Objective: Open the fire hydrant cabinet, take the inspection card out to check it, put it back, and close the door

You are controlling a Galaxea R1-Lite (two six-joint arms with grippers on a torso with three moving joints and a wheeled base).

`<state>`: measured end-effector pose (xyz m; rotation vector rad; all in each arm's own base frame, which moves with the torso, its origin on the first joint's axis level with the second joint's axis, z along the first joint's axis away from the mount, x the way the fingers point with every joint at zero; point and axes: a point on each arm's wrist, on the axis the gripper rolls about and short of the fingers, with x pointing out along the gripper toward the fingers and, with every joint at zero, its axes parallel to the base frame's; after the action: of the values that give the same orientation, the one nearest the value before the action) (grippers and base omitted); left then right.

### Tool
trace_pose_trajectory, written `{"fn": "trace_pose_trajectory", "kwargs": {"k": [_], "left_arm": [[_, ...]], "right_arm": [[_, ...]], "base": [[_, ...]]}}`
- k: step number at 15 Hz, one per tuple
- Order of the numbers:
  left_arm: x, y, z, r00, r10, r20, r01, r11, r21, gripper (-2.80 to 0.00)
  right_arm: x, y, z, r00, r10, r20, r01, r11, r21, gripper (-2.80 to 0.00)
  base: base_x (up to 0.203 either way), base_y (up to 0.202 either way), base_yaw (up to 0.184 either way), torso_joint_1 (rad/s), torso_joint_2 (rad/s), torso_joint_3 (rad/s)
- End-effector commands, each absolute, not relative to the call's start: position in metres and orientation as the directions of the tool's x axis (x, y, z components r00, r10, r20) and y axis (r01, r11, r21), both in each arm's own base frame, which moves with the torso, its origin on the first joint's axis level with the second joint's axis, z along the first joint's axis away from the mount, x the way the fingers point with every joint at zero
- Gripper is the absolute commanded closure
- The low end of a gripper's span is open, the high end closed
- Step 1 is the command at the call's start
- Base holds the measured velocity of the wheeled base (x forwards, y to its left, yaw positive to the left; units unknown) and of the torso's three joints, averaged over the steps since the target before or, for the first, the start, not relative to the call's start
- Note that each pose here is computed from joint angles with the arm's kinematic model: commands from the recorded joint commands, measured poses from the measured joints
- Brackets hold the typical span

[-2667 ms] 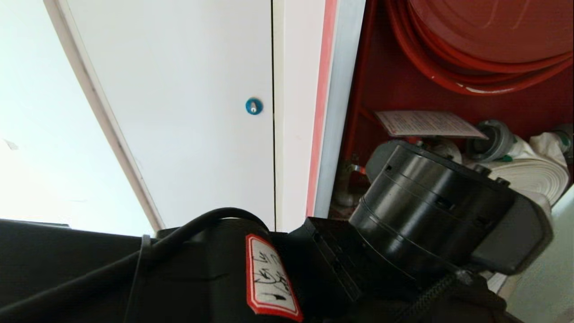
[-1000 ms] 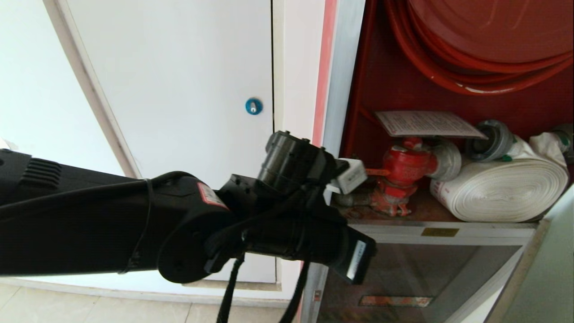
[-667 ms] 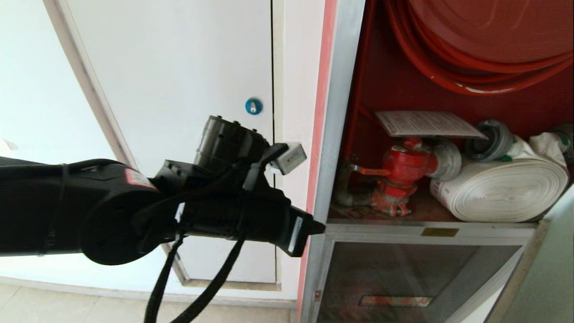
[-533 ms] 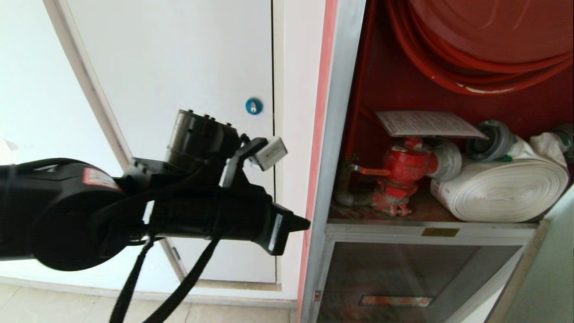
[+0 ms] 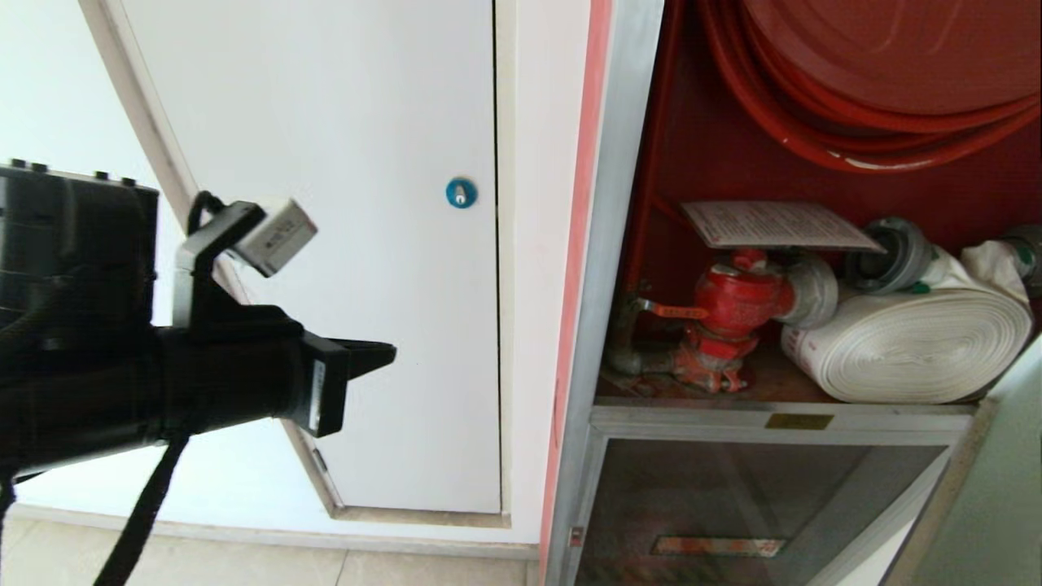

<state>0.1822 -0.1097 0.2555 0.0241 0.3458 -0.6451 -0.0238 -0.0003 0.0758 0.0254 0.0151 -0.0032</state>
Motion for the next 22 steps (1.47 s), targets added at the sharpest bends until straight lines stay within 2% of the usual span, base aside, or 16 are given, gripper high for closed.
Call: {"fn": "trace_pose_trajectory", "kwargs": {"k": [1, 5, 9, 13, 17, 22], "left_arm": [[0.168, -0.091, 0.264, 0.787, -0.553, -0.272, 0.556, 0.828, -0.074, 0.0], [0.152, -0.062, 0.263, 0.859, -0.453, -0.24, 0.454, 0.889, -0.052, 0.0], [0.119, -0.031, 0.262, 0.958, -0.233, -0.165, 0.234, 0.972, -0.011, 0.0], [0.061, -0.009, 0.254, 0.994, -0.105, -0.023, 0.106, 0.994, 0.021, 0.0], [0.04, -0.001, 0.235, 0.999, 0.05, -0.001, -0.05, 0.998, 0.04, 0.0], [0.01, 0.0, 0.207, 0.998, -0.027, 0.052, 0.025, 0.999, 0.043, 0.0]], "right_arm": [[-0.024, 0.0, 0.076, 1.0, -0.003, -0.014, 0.003, 1.0, 0.026, 0.0], [-0.024, 0.0, 0.076, 1.0, -0.003, -0.014, 0.003, 1.0, 0.027, 0.0], [-0.024, 0.0, 0.076, 1.0, -0.003, -0.014, 0.003, 1.0, 0.027, 0.0], [-0.024, 0.0, 0.076, 1.0, -0.003, -0.014, 0.003, 1.0, 0.027, 0.0], [-0.024, 0.0, 0.076, 1.0, -0.003, -0.014, 0.003, 1.0, 0.027, 0.0], [-0.024, 0.0, 0.076, 1.0, -0.003, -0.014, 0.003, 1.0, 0.027, 0.0]], "base": [[0.0, 0.0, 0.0, 0.0, 0.0, 0.0], [0.0, 0.0, 0.0, 0.0, 0.0, 0.0], [0.0, 0.0, 0.0, 0.0, 0.0, 0.0], [0.0, 0.0, 0.0, 0.0, 0.0, 0.0], [0.0, 0.0, 0.0, 0.0, 0.0, 0.0], [0.0, 0.0, 0.0, 0.0, 0.0, 0.0]]}}
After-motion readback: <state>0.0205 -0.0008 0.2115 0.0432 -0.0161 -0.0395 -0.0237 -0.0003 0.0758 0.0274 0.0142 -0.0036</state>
